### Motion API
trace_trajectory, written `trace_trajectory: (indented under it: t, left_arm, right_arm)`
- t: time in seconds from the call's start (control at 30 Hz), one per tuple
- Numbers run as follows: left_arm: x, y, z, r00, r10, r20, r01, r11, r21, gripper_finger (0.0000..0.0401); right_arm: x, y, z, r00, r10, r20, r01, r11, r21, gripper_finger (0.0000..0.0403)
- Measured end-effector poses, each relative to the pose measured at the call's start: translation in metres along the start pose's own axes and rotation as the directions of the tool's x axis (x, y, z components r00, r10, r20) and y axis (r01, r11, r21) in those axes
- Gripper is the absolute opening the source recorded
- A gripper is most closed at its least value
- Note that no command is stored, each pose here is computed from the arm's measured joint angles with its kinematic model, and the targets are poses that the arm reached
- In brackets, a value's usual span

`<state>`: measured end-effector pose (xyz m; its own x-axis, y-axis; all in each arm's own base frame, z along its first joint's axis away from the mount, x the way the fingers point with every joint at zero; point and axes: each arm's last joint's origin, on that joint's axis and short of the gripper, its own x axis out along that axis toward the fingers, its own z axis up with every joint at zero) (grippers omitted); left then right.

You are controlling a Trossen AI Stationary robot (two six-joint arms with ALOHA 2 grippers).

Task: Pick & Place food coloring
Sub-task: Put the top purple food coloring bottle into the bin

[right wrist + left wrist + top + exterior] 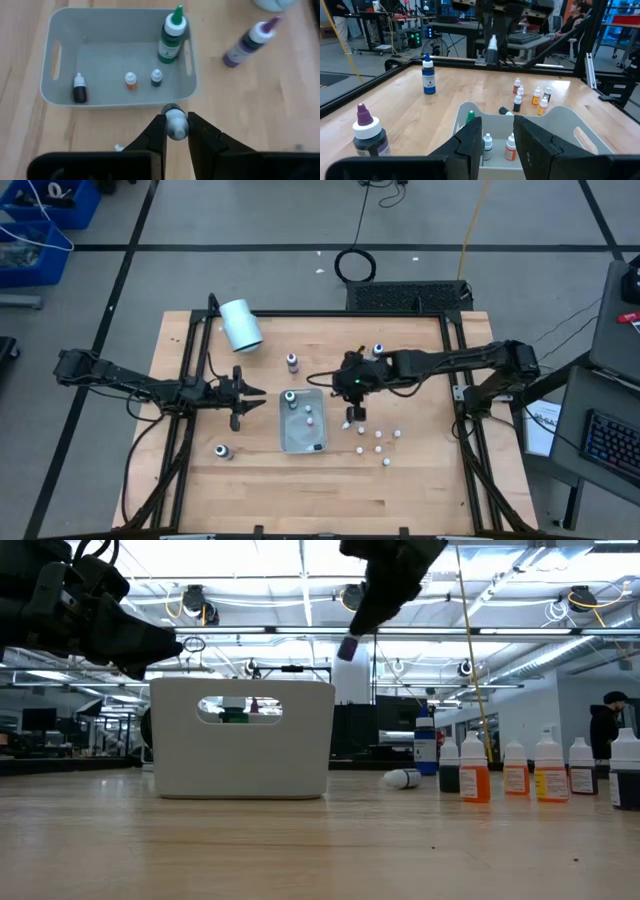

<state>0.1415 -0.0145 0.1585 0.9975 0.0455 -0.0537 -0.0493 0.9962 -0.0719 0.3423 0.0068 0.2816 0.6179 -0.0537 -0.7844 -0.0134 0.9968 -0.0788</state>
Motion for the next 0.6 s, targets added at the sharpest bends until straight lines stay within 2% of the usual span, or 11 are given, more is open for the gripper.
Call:
trace_trajectory:
  t: [0.2,0.4,0.6]
  left_arm:
    - [0.000,0.000,0.000,1.000,0.000,0.002,0.000,1.000,-0.001,0.0118]
    - [0.000,0.000,0.000,1.000,0.000,0.001,0.000,1.000,-0.001,0.0118]
    - [0.000,0.000,0.000,1.000,0.000,0.001,0.000,1.000,-0.002,0.0118]
  right_arm:
    - [0.049,0.006,0.008,0.989,0.105,-0.108,-0.111,0.993,-0.049,0.0042]
    - [0.086,0.008,0.017,0.968,0.108,-0.228,-0.138,0.983,-0.121,0.0042]
    - [0.105,0.008,0.028,0.969,0.108,-0.223,-0.152,0.970,-0.191,0.0042]
